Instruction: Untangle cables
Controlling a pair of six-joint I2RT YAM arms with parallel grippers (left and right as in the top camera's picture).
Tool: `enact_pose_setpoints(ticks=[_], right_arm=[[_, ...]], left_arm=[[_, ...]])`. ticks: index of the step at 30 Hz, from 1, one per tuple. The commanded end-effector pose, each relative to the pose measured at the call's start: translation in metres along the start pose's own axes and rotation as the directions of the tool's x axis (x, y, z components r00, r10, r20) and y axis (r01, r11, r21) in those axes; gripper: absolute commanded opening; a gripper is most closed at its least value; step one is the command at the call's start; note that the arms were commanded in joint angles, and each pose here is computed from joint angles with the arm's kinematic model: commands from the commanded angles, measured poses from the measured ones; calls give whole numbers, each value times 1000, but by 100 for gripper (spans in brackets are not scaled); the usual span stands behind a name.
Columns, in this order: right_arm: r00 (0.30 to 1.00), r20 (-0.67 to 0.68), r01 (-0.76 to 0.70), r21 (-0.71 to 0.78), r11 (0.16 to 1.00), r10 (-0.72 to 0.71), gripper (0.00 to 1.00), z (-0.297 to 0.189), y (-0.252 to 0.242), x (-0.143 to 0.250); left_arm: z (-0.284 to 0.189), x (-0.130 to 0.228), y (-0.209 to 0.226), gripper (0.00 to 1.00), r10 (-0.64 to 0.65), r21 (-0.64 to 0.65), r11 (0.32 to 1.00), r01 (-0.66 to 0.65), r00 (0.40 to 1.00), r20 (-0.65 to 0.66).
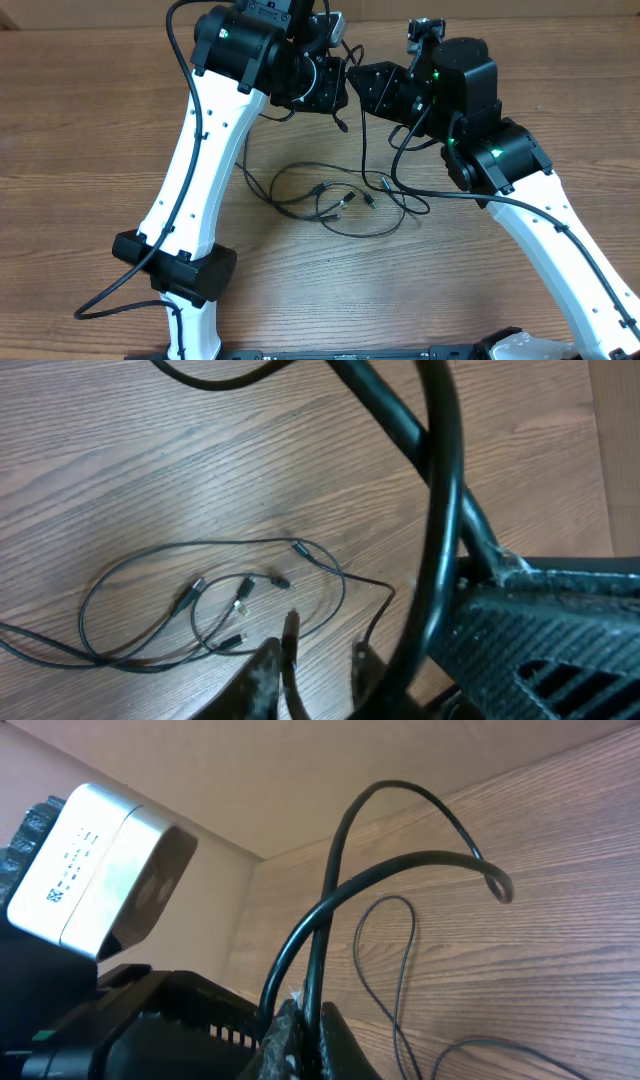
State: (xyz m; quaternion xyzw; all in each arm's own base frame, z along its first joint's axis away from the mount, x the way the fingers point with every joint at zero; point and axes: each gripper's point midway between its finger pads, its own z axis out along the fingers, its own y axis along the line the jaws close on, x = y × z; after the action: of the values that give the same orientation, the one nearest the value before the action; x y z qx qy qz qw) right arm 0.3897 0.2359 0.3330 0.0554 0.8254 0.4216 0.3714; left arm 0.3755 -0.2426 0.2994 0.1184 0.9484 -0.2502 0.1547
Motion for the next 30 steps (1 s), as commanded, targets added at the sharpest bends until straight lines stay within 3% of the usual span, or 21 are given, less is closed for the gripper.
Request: enact_pose_setpoints(ticks=[1, 3, 7, 11, 13, 14, 16, 19, 22, 26, 28, 30], right_arm=[[1000, -9, 3, -29, 1000, -3, 4, 0, 8, 0], [1000, -10, 1, -21, 1000, -1, 4, 0, 6, 1], [999, -20, -28, 75, 997, 29, 4, -2, -17, 4], [997, -80, 17, 72, 997, -11, 4, -4, -21, 15], [992, -111, 61, -32, 998, -64, 4, -4, -2, 18], [990, -115, 67, -76, 995, -76, 3, -4, 6, 18], [988, -108, 90, -172, 981, -110, 4, -6, 26, 15], [983, -82, 132, -293, 947, -162, 4, -11, 51, 10], [986, -61, 129, -322, 938, -156, 4, -13, 59, 4], [983, -61, 142, -337, 931, -172, 4, -13, 63, 7], [979, -61, 159, -367, 917, -195, 4, -15, 69, 8], [979, -53, 164, -377, 912, -198, 4, -16, 73, 7]], left_arm=[[3, 0, -3, 4, 24, 10, 1000, -24, 1000, -3], [2, -7, 3, 4, 13, -16, 1000, -13, 1000, 24], [-25, -28, 46, 4, -187, -119, 971, 207, 970, 156], [-83, -48, 110, 5, -440, -78, 869, 489, 835, 330], [-98, -47, 139, 23, -549, -44, 800, 599, 759, 351], [-102, -44, 147, 41, -577, -21, 786, 618, 746, 332], [-106, -38, 155, 56, -595, 1, 782, 623, 747, 296], [-108, -31, 157, 59, -583, 9, 798, 603, 769, 262], [-105, -25, 145, 62, -599, 48, 796, 603, 774, 206], [-107, -29, 98, 67, -620, 272, 764, 585, 783, 57], [-116, -33, 70, 74, -610, 406, 716, 568, 792, -32], [-122, -33, 54, 73, -614, 475, 660, 582, 782, -104]])
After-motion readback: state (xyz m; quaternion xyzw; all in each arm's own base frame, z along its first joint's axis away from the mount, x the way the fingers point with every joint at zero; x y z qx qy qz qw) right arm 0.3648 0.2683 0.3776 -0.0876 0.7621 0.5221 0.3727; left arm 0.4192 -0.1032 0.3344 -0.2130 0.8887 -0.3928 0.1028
